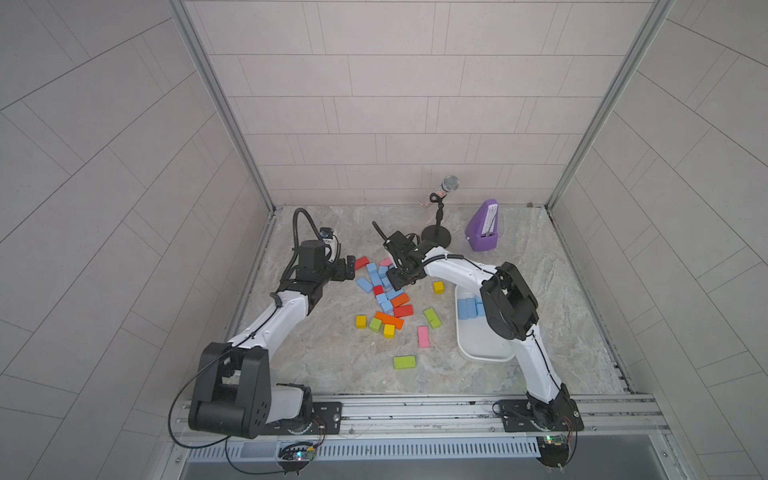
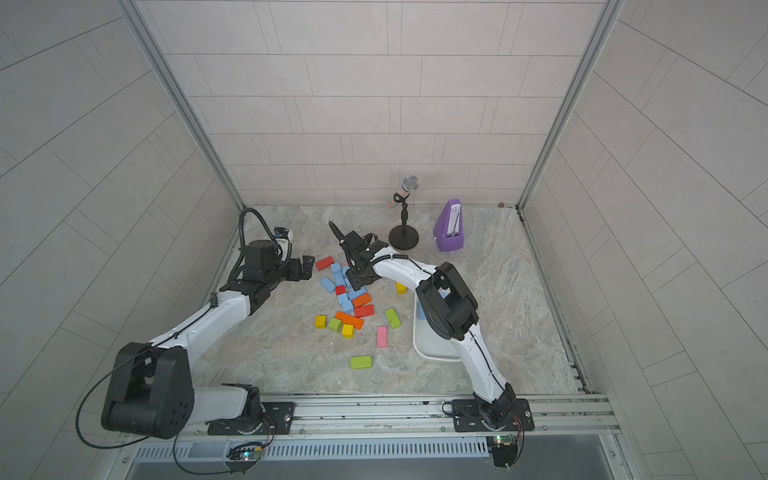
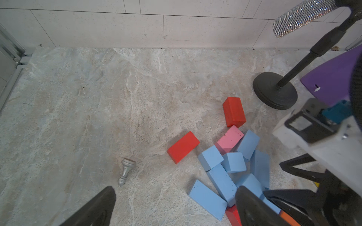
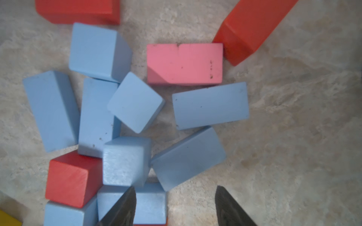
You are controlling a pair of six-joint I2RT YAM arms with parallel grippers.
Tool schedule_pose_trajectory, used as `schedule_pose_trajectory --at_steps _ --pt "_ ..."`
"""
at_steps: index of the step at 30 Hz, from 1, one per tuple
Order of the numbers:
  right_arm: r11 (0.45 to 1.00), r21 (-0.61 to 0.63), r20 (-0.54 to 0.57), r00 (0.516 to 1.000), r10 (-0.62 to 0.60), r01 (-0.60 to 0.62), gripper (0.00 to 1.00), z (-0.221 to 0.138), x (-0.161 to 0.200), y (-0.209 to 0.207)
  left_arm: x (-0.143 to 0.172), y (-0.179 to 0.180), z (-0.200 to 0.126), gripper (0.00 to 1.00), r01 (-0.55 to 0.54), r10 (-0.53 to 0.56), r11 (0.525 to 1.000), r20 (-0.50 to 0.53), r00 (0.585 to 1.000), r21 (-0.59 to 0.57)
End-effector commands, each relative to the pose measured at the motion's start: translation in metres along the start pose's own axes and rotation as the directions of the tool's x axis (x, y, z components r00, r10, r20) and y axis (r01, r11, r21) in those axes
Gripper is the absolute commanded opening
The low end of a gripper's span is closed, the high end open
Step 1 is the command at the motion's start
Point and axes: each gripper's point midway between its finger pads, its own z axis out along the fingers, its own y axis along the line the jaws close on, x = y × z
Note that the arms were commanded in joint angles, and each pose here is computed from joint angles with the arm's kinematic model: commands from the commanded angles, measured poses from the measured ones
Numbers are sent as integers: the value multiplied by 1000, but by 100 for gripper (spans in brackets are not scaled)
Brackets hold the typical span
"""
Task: Pick out the blue building blocks
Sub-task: Pick up the building block from the center of the board.
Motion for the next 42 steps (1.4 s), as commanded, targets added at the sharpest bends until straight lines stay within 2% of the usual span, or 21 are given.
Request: schedule_pose_trajectory --at_steps 1,5,13,16,21,23,27,32,36,42 --pt "999 -12 -23 998 50 -51 66 4 -1 -9 -5 0 -2 100 12 -13 1000 28 1000 8" --pt "991 -95 -18 995 97 -98 66 14 -6 -3 -3 -2 0 100 12 -12 1000 24 1000 16" --pt "987 -105 -41 992 120 -124 64 28 -8 -6 -2 -4 1 100 14 -15 999 22 1000 29" --pt "989 -88 -59 992 111 -116 62 31 -4 -7 -2 -4 1 100 14 -15 999 22 1000 33" --pt "998 41 -112 992 57 -52 58 29 16 -24 -3 -6 0 100 17 -18 999 24 1000 46" --pt "997 72 -120 992 47 -39 55 28 19 -30 -2 -8 1 100 18 -20 998 23 1000 53" --pt "998 55 -117 992 40 -34 47 32 20 -27 -2 -8 0 100 19 -20 998 25 999 58" --pt "999 2 -97 994 49 -49 30 33 13 -18 -1 -12 -1 100 1 -2 997 23 1000 80" --pt "999 -2 -63 997 46 -46 24 17 6 -18 2 -25 0 100 -29 26 988 27 999 154" --pt "998 -23 66 996 60 -59 20 -39 1 -25 12 -53 0 99 -53 50 952 17 999 302"
